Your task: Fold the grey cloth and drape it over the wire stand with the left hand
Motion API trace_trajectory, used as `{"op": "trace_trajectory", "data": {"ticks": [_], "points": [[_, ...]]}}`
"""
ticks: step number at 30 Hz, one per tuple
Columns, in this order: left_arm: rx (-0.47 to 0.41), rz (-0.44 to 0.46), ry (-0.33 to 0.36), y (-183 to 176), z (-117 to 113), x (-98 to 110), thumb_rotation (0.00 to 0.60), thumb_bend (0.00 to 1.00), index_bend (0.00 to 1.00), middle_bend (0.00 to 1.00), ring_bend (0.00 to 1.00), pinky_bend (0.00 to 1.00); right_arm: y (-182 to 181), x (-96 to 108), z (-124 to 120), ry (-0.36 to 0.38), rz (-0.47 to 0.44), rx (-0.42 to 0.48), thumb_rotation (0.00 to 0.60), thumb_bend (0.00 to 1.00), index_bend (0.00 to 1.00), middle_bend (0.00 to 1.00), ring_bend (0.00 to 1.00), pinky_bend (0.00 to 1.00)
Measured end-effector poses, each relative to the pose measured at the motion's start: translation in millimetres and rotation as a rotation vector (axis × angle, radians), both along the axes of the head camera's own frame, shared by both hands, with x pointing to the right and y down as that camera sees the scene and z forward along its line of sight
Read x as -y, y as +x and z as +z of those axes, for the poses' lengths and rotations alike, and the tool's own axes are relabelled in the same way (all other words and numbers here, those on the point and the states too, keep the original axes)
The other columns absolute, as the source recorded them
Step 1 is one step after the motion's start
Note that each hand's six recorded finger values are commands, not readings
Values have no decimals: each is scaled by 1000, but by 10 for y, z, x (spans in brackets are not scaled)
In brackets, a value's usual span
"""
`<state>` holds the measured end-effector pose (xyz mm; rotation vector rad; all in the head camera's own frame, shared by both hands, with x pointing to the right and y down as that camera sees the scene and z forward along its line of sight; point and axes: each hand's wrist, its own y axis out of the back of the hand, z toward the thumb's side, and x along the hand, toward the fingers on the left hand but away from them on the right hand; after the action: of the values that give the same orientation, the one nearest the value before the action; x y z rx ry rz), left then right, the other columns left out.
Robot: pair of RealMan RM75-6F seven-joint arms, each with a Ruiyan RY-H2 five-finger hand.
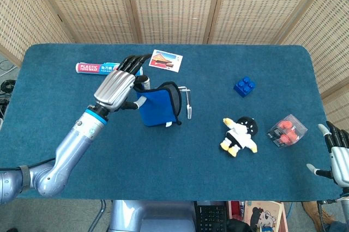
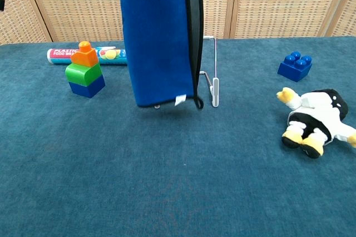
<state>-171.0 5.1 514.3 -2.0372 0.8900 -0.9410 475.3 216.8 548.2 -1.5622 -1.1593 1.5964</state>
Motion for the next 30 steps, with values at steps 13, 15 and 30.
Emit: {"op": "trace_trajectory", "data": {"ticks": [13,15,30], "points": [[-46,-93,87,313,-451,700,600,461,838,0,0,0,102,53,72,-21,38,-8,600,0,0,0,0,0],[-50,-105,107,362,-507,821,600,461,839,0,0,0,116,62,86,-25,44,-10,600,0,0,0,0,0],[-82,-204,115,692,-217,1377,600,473,845,0,0,1,219,112,155,-38,85,-42,600,0,0,0,0,0]]}}
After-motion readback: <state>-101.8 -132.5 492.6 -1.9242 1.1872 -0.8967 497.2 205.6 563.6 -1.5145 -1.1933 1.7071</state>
